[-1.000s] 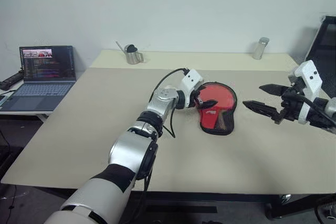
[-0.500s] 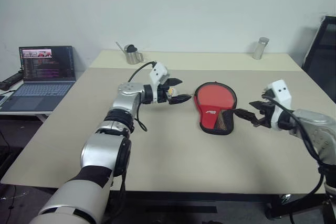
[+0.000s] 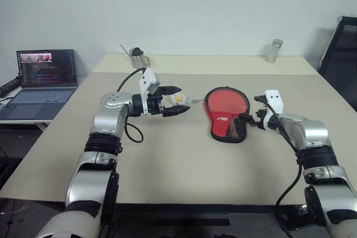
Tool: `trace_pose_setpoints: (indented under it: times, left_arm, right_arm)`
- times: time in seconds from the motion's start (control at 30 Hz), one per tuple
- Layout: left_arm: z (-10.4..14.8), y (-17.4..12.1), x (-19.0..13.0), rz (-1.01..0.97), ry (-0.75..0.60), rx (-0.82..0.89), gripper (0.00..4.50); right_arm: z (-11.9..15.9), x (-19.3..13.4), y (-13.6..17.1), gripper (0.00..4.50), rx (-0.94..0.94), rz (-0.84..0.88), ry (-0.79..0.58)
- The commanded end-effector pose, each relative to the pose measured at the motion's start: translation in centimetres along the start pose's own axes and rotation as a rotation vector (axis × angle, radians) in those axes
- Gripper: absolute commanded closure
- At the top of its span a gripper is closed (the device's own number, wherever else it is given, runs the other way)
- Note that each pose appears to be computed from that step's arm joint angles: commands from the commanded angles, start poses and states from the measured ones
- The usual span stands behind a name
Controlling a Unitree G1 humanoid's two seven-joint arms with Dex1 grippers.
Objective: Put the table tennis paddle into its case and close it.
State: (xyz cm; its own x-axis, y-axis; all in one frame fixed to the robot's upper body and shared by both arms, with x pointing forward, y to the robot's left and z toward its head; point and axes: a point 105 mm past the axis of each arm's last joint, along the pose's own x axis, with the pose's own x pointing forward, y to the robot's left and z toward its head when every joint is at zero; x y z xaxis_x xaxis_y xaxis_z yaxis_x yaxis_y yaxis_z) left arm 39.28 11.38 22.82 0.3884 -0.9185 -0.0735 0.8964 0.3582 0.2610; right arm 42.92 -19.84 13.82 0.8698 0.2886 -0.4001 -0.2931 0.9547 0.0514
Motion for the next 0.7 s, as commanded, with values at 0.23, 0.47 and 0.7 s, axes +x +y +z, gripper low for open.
trace_pose_setpoints:
  times: [0.23,0.47,0.7]
  left_arm:
    - [1.7,-0.1,0.0,0.010,-0.029,0.046,0.00]
    - [1.7,-0.2,0.3,0.009,-0.027,0.047,0.00]
    - [1.5,-0.2,0.3,0.012,-0.018,0.055,0.00]
  right_arm:
    - [-0.2,1.5,1.2,0.02,-0.104,0.040,0.005]
    - [-1.1,2.1,2.1,0.02,-0.106,0.078,0.050]
    - [-2.2,2.8,2.7,0.02,-0.018,0.102,0.101]
